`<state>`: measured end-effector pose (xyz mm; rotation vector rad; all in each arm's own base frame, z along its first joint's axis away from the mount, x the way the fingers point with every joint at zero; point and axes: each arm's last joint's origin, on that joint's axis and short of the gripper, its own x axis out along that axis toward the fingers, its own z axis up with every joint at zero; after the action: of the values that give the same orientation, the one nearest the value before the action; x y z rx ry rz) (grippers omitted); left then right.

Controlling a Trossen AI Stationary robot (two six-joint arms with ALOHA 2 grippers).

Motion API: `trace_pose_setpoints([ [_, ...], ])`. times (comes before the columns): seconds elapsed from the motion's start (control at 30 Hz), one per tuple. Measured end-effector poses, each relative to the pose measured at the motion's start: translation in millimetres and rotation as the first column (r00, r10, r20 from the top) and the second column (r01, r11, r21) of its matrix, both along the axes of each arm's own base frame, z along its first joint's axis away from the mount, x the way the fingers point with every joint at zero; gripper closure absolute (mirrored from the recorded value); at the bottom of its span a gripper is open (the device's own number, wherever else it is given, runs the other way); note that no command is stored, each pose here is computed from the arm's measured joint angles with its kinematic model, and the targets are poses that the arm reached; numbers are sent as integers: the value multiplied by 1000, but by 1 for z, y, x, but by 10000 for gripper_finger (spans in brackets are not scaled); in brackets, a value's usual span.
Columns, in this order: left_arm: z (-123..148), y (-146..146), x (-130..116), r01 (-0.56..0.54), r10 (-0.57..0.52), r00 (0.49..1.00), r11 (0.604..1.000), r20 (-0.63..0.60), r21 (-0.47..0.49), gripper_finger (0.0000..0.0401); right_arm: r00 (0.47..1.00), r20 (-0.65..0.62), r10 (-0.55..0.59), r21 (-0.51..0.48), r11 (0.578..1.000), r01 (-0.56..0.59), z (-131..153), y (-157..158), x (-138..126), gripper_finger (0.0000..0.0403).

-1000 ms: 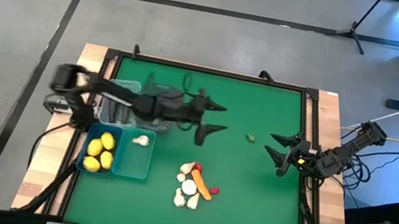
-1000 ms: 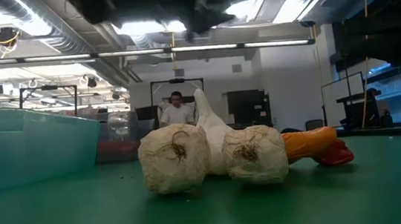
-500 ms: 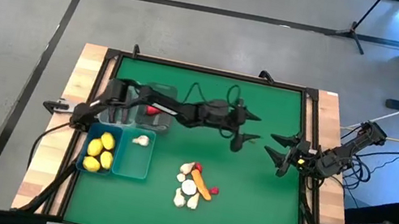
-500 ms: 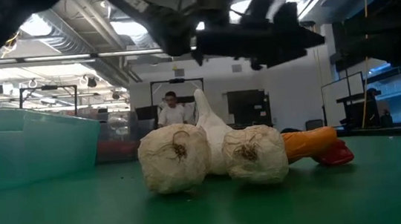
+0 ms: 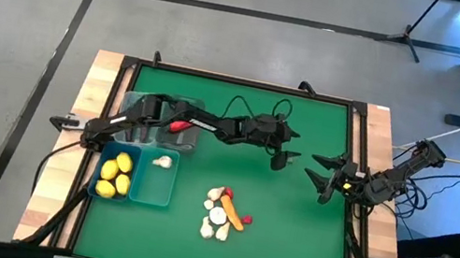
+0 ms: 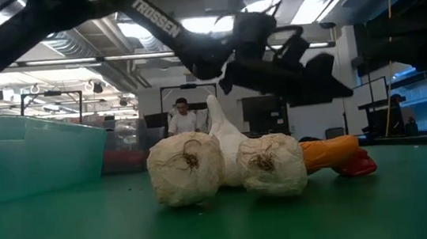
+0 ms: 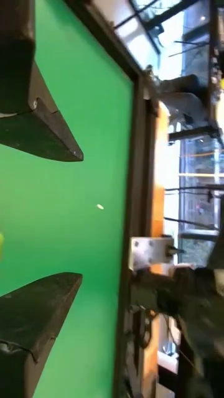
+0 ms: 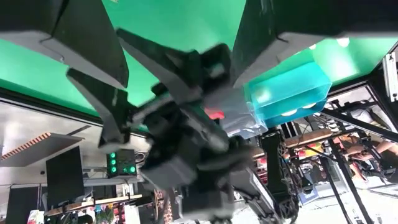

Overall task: Sort produce into baskets
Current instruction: Put the green chili pepper into the black bin

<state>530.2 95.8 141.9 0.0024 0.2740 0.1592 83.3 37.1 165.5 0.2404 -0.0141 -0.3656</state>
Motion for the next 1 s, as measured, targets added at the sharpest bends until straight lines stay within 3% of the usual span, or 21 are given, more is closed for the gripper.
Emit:
trace_pose_setpoints([
  [0.33, -31, -2, 3, 1, -1, 999, 1000, -33, -23, 100, 1000, -3, 0, -2, 1000, 0, 0, 0, 0, 123],
  [1.0, -49, -6, 8, 38, -44, 993, 998, -108, -57, 100, 1000, -5, 1, -4, 1000, -1, 0, 0, 0, 123],
])
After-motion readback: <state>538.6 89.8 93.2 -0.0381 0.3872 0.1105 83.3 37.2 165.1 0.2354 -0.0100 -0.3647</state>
